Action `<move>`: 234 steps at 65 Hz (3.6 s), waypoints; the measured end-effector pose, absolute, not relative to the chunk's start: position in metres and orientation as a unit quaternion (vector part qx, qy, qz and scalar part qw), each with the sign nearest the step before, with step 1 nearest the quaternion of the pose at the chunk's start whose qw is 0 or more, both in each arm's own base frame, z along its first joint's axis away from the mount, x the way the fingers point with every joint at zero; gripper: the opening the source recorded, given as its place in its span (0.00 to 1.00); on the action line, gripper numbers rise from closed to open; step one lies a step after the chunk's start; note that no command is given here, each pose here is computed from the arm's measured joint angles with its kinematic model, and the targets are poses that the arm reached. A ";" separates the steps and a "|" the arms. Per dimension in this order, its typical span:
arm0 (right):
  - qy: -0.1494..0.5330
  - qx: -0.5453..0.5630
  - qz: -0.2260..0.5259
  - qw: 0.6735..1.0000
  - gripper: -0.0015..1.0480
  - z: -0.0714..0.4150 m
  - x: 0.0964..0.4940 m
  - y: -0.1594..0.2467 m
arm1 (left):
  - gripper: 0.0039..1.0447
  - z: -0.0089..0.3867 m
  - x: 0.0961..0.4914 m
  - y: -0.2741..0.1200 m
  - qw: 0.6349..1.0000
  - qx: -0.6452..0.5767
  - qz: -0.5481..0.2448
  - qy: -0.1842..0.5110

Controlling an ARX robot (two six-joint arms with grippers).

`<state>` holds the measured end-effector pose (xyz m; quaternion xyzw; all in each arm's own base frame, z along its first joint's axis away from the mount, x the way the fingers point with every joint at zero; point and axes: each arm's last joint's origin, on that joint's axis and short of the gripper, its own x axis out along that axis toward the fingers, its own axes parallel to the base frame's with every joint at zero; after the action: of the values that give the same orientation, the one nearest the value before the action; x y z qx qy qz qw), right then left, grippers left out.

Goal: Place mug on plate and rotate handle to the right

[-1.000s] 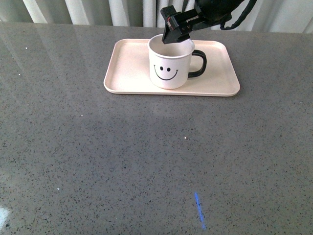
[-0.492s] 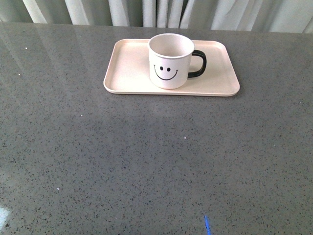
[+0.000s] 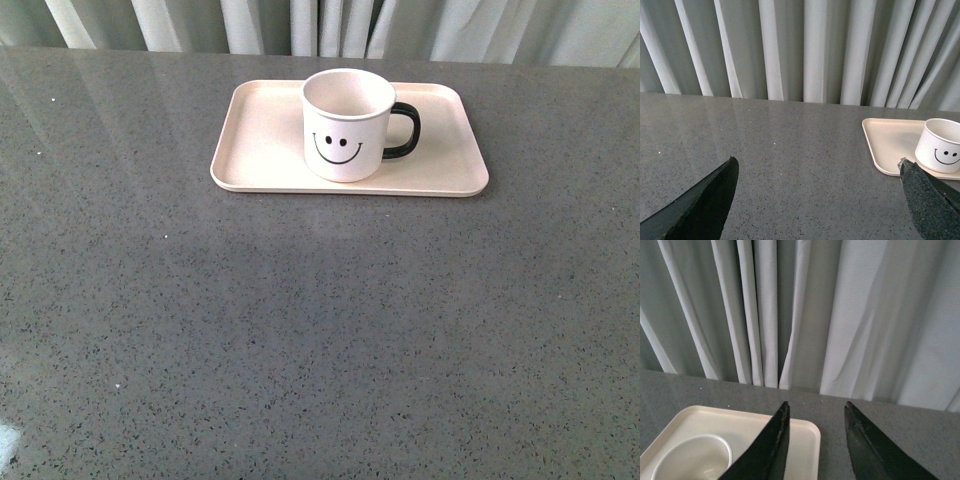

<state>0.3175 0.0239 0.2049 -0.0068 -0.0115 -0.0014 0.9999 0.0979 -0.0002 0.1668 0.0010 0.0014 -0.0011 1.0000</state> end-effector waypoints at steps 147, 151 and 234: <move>-0.010 -0.005 0.000 1.000 0.02 0.173 0.109 0.000 | 0.91 0.167 0.098 0.000 1.000 0.001 -0.001 0.001; -0.009 -0.005 0.000 1.000 0.02 0.172 0.107 0.000 | 0.91 0.167 0.098 0.000 1.000 0.001 -0.001 0.001; -0.008 -0.005 0.000 1.000 0.91 0.170 0.097 0.000 | 0.91 0.167 0.098 0.000 1.000 0.001 -0.001 0.001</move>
<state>0.0969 0.0000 0.1698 -0.0049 -0.0079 0.0002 1.0000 0.0979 -0.0002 0.1668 0.0011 0.0014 -0.0010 1.0000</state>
